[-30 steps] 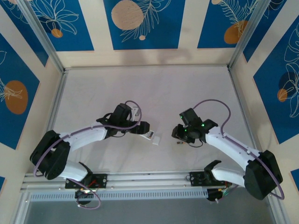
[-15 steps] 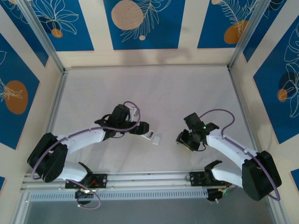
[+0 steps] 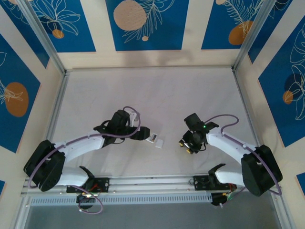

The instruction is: Load the batteries into the remote control

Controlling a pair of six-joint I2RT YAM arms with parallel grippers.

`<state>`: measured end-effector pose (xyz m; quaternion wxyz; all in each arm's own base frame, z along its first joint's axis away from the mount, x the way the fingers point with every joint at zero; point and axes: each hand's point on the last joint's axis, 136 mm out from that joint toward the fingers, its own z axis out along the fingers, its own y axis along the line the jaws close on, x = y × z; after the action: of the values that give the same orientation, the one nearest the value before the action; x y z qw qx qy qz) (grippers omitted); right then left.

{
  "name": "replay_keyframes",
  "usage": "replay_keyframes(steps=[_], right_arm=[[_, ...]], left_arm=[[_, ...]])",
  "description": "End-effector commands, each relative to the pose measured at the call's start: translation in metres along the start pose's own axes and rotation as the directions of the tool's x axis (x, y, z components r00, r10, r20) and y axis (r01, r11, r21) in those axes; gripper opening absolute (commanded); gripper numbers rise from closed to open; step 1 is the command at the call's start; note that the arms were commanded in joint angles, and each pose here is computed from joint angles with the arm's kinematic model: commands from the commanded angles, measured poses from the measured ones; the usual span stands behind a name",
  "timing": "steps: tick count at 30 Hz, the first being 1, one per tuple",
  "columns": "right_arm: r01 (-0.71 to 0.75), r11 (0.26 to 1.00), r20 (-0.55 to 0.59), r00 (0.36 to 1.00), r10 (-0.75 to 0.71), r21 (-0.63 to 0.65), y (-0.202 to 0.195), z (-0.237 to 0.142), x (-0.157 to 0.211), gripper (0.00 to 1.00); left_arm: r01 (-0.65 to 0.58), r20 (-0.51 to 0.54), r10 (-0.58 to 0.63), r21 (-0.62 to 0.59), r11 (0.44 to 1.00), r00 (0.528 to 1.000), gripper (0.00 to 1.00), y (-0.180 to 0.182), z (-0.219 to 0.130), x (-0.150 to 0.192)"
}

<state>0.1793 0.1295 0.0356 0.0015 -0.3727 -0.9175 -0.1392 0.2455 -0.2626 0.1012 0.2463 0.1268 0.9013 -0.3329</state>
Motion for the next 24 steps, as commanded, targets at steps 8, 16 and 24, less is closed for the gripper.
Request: replay_keyframes(steps=[8,16,24], right_arm=[[-0.130,0.989,-0.024,0.991,0.132,0.072,-0.006,0.007,-0.004,0.40],[-0.142,0.985,-0.030,0.989,0.146,0.095,0.003,0.007,-0.008,0.40],[-0.155,0.979,-0.074,0.983,0.165,0.130,0.004,0.020,-0.007,0.39]], left_arm=[[0.000,0.043,0.000,0.015,1.000,0.999,0.94,0.002,-0.003,-0.003],[0.004,0.045,-0.005,0.026,1.000,0.999,0.94,0.003,-0.001,-0.002],[0.005,0.046,-0.006,0.028,1.000,0.999,0.97,0.005,0.000,-0.001]])
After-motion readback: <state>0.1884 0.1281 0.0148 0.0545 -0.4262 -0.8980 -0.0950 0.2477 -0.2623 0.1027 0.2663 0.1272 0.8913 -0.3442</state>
